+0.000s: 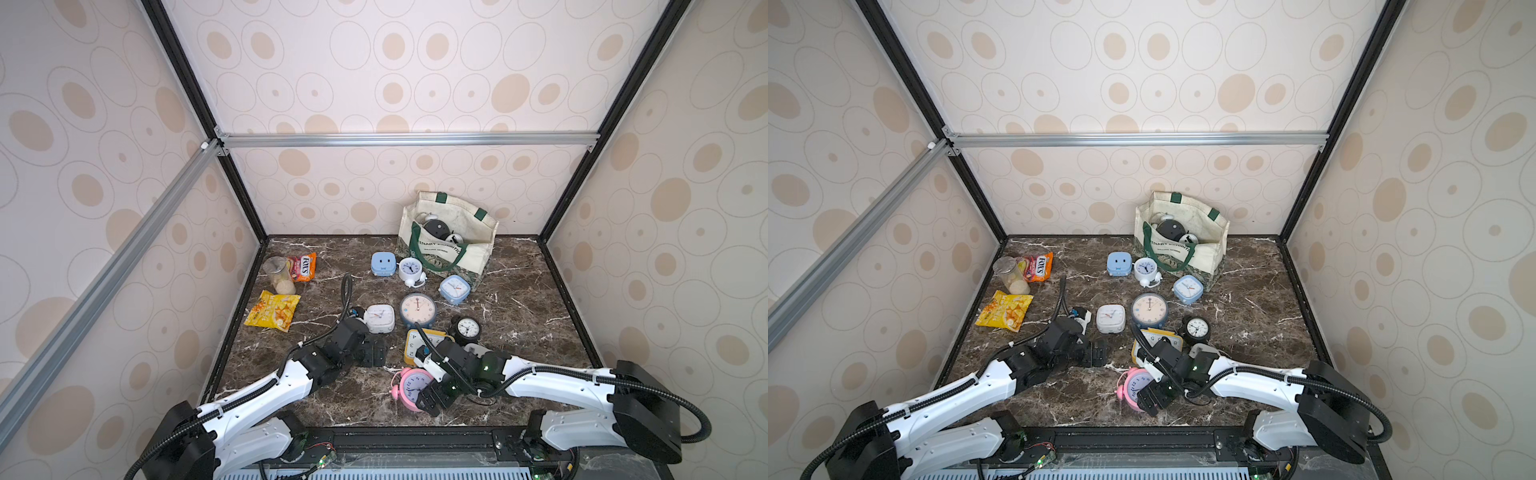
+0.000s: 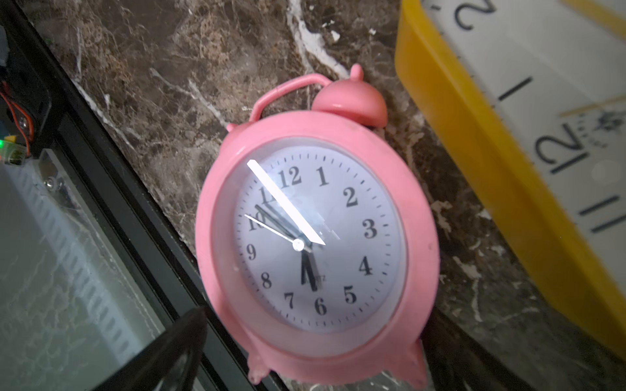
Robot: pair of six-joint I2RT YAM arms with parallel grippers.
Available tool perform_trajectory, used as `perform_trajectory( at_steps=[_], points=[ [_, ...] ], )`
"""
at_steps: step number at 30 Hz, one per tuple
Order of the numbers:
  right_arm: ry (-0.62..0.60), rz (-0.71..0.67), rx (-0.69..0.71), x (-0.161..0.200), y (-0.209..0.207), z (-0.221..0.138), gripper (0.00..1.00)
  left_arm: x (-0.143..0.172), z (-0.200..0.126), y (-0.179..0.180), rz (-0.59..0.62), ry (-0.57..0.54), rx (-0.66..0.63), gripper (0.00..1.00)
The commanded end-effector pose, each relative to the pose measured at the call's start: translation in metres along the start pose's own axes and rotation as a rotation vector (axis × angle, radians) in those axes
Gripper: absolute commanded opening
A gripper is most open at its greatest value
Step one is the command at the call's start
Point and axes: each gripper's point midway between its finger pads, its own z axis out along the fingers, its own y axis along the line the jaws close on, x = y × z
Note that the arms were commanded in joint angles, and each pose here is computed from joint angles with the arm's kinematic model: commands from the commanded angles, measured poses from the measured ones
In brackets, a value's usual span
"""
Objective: Put the alarm clock into the canvas bag
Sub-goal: Pick up the alarm from the center of the board.
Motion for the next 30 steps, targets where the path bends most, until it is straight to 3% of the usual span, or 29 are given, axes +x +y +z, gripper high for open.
perform_trajectory(
  at_steps=[1,9,18,24,30],
  points=[
    [0.013,-0.038,0.052,0.009,-0.002,0.002,1.0,-0.008,-0.001,-0.001,0.006,-0.014,0.0,0.98],
    [0.061,-0.082,0.151,0.011,-0.009,0.015,1.0,-0.012,-0.002,-0.001,-0.004,-0.024,0.004,0.98],
    [0.037,-0.063,0.134,0.003,-0.005,0.025,0.85,-0.016,-0.001,0.003,0.012,-0.014,-0.014,0.98],
    [-0.017,-0.069,0.118,-0.004,-0.002,0.017,0.62,-0.022,-0.007,-0.015,0.014,0.006,0.134,0.98],
    [-0.148,-0.081,0.128,-0.018,-0.003,-0.003,0.56,-0.019,-0.012,-0.029,0.005,0.078,0.283,0.93]
  ],
)
